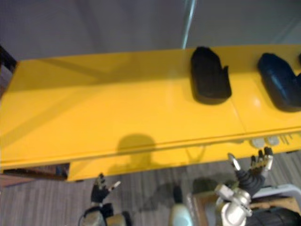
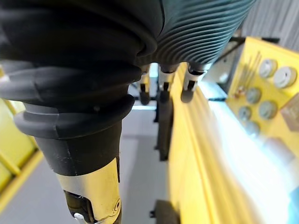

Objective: Walk over and take plastic housings, then place them on the shelf

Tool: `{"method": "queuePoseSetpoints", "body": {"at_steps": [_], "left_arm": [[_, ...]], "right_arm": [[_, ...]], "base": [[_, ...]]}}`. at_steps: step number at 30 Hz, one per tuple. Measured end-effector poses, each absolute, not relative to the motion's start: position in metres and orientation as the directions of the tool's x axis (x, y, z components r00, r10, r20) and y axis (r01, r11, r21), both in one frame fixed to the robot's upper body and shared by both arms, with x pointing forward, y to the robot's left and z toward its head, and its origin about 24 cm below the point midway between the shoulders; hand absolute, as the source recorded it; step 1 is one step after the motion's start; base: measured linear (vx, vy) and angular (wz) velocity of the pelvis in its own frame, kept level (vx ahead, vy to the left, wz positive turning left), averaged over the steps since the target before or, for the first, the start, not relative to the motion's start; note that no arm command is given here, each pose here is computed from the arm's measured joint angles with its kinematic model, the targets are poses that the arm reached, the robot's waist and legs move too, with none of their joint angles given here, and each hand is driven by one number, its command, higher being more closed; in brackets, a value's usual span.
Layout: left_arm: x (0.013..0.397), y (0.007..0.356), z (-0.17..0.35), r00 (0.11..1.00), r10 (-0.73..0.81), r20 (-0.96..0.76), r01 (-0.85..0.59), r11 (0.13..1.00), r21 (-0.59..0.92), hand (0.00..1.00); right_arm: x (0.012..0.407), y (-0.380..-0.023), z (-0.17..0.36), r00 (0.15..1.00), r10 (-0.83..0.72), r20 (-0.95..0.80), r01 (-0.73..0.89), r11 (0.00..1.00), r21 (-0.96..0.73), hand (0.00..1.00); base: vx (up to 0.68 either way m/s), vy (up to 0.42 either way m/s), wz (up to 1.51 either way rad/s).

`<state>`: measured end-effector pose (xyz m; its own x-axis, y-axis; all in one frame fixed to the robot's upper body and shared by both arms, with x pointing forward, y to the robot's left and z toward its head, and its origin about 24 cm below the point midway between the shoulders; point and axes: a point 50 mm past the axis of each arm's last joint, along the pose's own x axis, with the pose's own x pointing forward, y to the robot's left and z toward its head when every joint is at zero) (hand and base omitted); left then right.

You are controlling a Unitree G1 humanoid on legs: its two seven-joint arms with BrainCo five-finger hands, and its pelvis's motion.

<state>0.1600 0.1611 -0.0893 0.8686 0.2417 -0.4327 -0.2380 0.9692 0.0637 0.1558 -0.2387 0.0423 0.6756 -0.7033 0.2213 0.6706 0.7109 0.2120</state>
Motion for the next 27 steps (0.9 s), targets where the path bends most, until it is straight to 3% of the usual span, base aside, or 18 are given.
{"method": "queuePoseSetpoints", "body": {"at_steps": [6,14,19,27], "left_arm": [[0.163,0.159,-0.097,0.872,0.184,-0.455,-0.155,0.983,0.099,0.0],[0.154,0.167,-0.102,0.861,0.205,-0.465,-0.166,0.978,0.123,0.0],[0.16,0.166,-0.097,0.889,0.161,-0.428,-0.106,0.983,0.149,0.0],[0.182,0.138,-0.087,0.921,-0.111,-0.372,0.192,0.963,0.188,0.0]], "right_arm": [[0.162,-0.232,0.046,0.702,-0.668,0.244,0.637,0.744,0.203,0.0],[0.188,-0.223,0.076,0.744,-0.508,0.434,0.48,0.858,0.182,0.0],[0.19,-0.225,0.074,0.724,-0.561,0.402,0.538,0.823,0.182,0.0],[0.183,-0.235,0.062,0.672,-0.673,0.308,0.661,0.733,0.159,0.0]], "base": [[0.03,0.052,-0.35],[-0.08,0.107,-0.98],[-0.06,0.065,-0.07],[0.01,-0.009,-0.28]]}}
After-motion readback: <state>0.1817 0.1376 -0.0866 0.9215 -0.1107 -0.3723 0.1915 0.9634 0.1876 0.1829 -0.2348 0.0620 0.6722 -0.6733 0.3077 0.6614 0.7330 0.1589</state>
